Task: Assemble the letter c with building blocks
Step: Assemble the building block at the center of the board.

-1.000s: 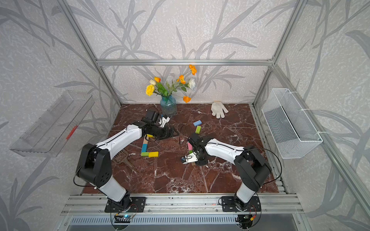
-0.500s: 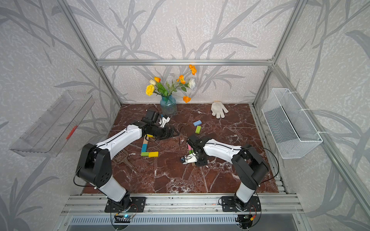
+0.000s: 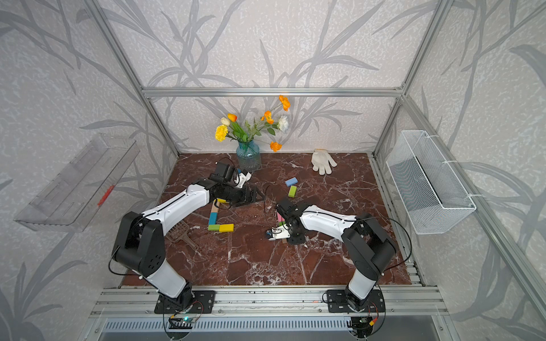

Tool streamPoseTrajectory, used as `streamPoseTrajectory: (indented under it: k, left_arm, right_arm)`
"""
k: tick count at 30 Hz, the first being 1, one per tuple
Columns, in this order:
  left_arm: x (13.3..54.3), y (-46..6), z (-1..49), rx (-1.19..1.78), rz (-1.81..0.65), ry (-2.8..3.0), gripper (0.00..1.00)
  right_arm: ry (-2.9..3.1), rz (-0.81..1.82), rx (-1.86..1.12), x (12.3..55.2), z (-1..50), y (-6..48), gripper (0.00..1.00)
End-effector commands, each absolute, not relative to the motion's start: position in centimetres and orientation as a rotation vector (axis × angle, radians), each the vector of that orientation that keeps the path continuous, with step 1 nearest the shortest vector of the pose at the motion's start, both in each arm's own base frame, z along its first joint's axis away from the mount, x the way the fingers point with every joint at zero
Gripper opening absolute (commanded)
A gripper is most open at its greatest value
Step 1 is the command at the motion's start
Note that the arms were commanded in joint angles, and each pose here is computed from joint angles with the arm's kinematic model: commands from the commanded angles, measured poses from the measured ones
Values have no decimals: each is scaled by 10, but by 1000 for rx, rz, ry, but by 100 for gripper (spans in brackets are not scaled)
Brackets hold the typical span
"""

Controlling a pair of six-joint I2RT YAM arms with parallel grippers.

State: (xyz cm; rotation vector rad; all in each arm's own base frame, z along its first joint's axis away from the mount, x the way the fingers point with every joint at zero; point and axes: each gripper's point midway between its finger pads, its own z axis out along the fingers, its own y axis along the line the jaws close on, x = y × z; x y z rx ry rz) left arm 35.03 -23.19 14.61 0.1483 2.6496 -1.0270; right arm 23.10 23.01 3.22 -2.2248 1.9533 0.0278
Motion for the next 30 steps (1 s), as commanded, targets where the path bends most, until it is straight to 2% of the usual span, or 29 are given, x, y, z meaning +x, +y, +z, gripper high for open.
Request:
streamPoseTrajectory:
  k: [1, 12, 30]
  left_arm:
    - [349, -231, 146, 142, -1039, 2648, 95]
    - [349, -230, 144, 140, -1028, 2650, 95]
    - [351, -232, 143, 135, -1037, 2653, 95]
  right_arm:
    - [1960, 34, -2208, 234, 35, 236, 3]
    - [1989, 50, -2217, 233, 27, 237, 4]
    - [2028, 62, -2172, 236, 25, 238, 12]
